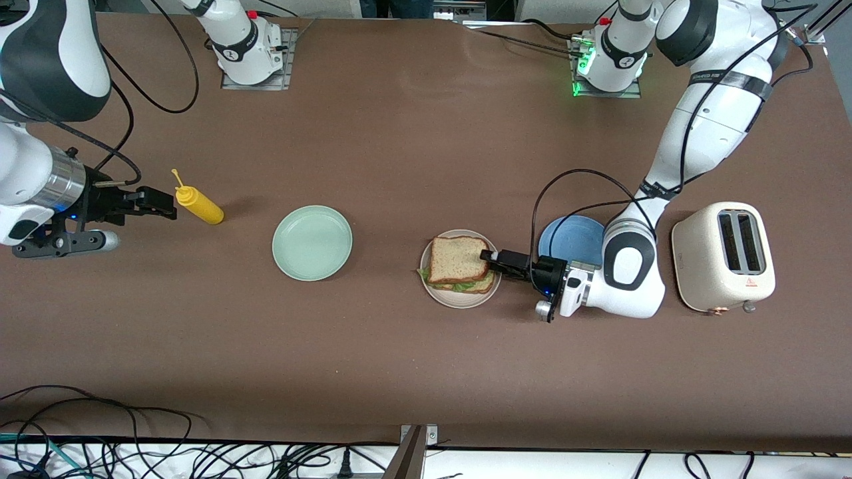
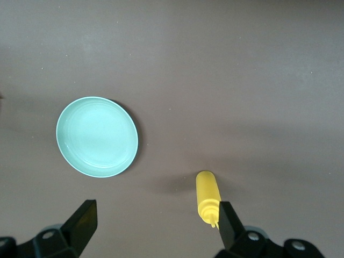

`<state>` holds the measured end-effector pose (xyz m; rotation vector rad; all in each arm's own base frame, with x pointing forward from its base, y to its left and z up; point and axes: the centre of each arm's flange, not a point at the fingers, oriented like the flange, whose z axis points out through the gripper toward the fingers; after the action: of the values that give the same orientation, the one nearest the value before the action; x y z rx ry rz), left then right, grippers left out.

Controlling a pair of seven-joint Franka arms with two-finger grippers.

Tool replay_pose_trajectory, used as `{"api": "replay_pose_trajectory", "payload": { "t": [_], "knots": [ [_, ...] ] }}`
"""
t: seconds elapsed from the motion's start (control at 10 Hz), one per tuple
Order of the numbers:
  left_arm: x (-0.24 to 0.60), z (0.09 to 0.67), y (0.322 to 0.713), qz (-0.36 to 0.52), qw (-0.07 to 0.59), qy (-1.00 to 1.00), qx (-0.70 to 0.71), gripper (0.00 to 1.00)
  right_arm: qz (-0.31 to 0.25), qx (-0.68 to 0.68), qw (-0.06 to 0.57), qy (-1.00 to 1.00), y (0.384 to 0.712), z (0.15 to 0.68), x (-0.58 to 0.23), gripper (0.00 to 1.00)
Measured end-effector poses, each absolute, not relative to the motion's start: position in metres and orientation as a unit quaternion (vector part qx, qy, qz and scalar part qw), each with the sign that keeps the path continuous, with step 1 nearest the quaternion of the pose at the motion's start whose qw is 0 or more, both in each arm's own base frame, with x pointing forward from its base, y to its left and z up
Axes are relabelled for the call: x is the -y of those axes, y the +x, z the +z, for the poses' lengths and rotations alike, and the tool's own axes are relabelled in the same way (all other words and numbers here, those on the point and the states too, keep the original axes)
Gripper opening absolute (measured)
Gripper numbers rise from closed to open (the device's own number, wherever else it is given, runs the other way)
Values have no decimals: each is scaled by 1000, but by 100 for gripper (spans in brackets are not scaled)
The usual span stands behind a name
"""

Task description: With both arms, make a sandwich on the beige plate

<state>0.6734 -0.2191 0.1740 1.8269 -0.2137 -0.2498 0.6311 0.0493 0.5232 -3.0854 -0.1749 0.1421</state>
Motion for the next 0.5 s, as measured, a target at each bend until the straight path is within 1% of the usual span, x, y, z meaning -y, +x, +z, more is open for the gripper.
{"api": "replay_pose_trajectory", "payload": {
  "t": [0.5],
  "knots": [
    [154, 211, 695, -72, 531, 834, 131, 100, 45, 61, 24, -997, 631, 523, -55, 100]
  ]
}}
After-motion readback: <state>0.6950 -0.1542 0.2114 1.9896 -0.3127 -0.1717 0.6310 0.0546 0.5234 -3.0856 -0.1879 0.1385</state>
